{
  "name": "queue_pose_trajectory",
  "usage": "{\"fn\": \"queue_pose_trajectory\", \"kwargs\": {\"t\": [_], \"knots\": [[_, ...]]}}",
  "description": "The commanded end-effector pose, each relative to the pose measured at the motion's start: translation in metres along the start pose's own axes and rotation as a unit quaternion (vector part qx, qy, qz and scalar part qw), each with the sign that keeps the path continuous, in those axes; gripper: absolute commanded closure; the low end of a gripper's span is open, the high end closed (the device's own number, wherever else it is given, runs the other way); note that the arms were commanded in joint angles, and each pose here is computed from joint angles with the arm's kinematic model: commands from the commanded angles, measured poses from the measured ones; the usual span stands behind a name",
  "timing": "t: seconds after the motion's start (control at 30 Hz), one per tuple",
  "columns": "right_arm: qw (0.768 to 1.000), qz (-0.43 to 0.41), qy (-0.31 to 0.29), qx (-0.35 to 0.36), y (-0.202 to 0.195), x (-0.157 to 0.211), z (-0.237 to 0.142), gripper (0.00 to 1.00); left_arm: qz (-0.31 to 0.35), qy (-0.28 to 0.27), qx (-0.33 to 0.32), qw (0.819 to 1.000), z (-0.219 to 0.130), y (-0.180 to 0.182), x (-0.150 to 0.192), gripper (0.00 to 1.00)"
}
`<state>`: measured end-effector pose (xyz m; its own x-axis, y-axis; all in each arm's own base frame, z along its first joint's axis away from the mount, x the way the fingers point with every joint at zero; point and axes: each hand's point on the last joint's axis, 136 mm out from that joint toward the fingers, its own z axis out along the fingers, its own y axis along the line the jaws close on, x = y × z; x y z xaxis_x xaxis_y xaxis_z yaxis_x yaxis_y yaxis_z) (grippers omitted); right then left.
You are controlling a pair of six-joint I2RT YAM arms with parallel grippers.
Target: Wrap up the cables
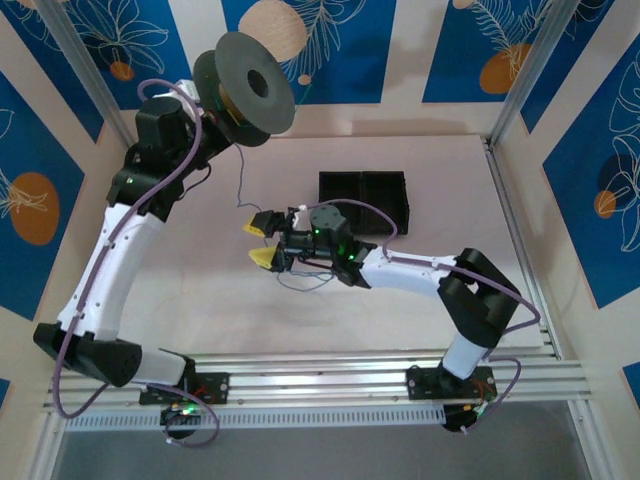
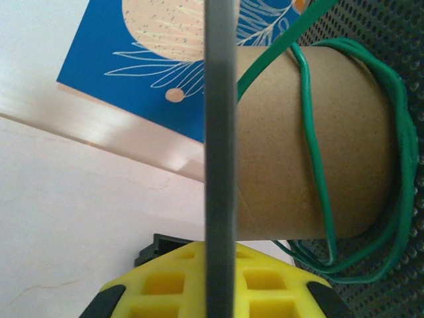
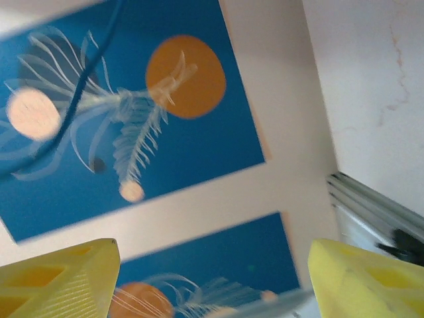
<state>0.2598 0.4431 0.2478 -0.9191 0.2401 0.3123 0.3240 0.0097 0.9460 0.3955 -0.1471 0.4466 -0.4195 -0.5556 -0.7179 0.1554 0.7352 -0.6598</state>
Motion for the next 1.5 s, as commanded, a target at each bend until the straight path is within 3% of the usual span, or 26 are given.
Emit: {"fn": "queue_pose_trajectory", "kwargs": {"t": [0.0,0.33,0.97,1.2,1.4,1.47], "knots": [[0.991,0.097,-0.038,-0.079,0.026,-0.021,0.004,0.24,-0.006,-0.091,0.112,0.989,-0.045,-0.055,-0.042,1.0],[0.974,0.17,-0.071,-0.13,0.028,-0.051,0.033,0.3,-0.021,-0.094,0.131,0.987,-0.067,-0.052,-0.03,1.0],[0.969,0.178,-0.098,-0.143,0.021,-0.068,0.021,0.36,-0.036,-0.089,0.134,0.986,-0.071,-0.043,-0.017,1.0],[0.968,0.181,-0.105,-0.142,0.017,-0.08,0.028,0.6,-0.041,-0.085,0.142,0.985,-0.08,-0.045,-0.015,1.0],[0.968,0.172,-0.11,-0.143,0.014,-0.086,0.023,0.88,-0.037,-0.075,0.138,0.987,-0.085,-0.04,-0.007,1.0],[0.968,0.17,-0.122,-0.136,0.009,-0.091,0.015,0.92,-0.033,-0.069,0.134,0.988,-0.086,-0.037,-0.002,1.0]]}}
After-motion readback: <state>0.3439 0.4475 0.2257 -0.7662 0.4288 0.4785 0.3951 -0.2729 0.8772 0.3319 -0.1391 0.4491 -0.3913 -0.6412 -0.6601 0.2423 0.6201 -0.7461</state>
